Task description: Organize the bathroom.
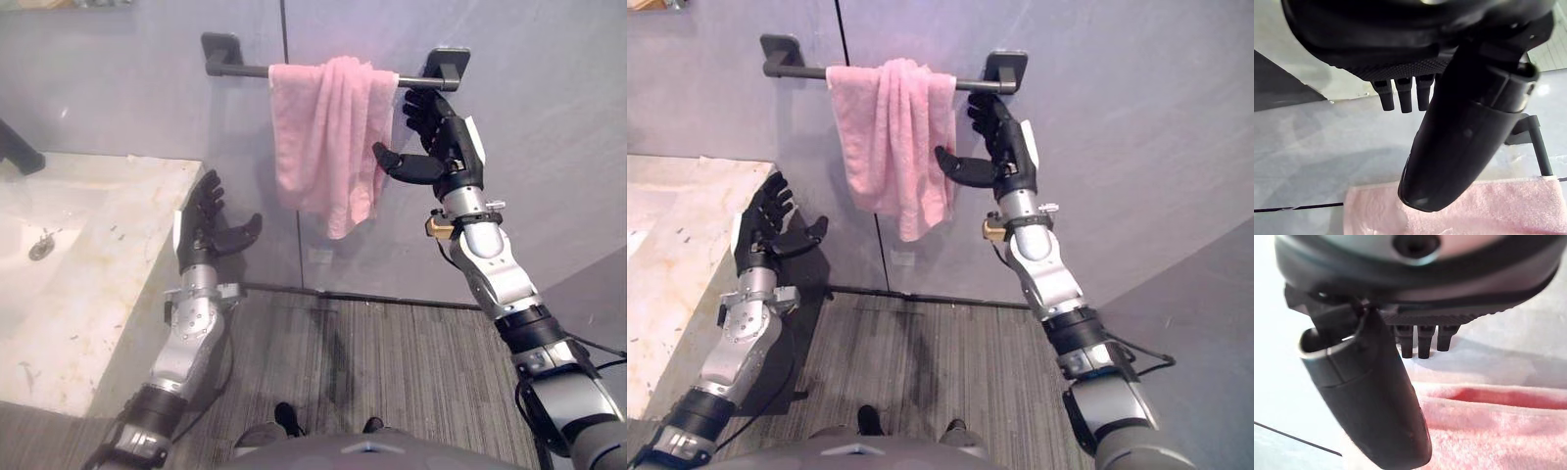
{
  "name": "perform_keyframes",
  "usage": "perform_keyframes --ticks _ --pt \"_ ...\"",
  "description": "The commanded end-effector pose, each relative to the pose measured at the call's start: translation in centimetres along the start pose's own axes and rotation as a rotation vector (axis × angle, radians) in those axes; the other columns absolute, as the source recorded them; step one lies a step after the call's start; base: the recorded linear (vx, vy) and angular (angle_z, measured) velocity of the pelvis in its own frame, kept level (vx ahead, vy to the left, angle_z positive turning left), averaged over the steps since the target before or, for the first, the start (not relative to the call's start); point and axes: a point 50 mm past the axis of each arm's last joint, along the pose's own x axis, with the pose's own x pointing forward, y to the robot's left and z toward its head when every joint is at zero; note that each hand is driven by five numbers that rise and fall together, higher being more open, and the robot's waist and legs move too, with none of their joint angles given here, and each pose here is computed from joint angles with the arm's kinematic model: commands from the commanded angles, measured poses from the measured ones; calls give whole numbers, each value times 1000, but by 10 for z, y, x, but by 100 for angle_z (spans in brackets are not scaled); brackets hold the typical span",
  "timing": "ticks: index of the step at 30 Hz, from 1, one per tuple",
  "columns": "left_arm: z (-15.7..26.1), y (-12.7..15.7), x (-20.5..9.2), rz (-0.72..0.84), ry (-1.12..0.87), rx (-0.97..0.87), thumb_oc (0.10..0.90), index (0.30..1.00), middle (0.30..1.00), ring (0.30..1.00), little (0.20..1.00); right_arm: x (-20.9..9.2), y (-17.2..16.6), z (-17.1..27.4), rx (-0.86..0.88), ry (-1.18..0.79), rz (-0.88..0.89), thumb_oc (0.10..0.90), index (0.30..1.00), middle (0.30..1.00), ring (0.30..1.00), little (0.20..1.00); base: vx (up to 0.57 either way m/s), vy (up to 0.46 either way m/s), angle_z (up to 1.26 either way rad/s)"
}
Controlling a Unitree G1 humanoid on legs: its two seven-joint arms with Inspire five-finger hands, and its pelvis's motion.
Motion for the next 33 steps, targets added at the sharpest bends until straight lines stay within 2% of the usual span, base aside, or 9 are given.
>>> perform_keyframes --ticks 1,3,5,6,7,16,33 --pt "30 -7 9 -58 -182 -25 800 900 900 900 900 36 -10 50 -1 -211 -19 800 900 900 900 900 7 -1 6" --pt "30 -6 9 -58 -181 -26 800 900 900 900 900 37 -13 50 4 -211 -25 800 900 900 900 900 6 -1 6" --pt "29 -5 8 -63 -178 -27 800 900 900 900 900 37 -15 50 9 -211 -36 756 834 834 834 834 9 -1 7" --pt "29 -5 8 -65 -179 -25 800 900 900 900 900 38 -16 49 11 -208 -35 761 841 841 841 841 3 -1 6" --pt "29 -5 8 -67 -179 -23 800 900 900 900 900 38 -17 49 14 -204 -29 800 900 900 900 900 3 -1 5" --pt "27 -7 7 -79 -177 -28 800 900 900 900 900 44 -5 45 33 -144 72 800 900 900 900 900 2 0 1" --pt "25 -9 9 -97 -173 -14 800 900 900 900 900 55 -11 42 23 -61 149 800 900 900 900 900 0 0 0"
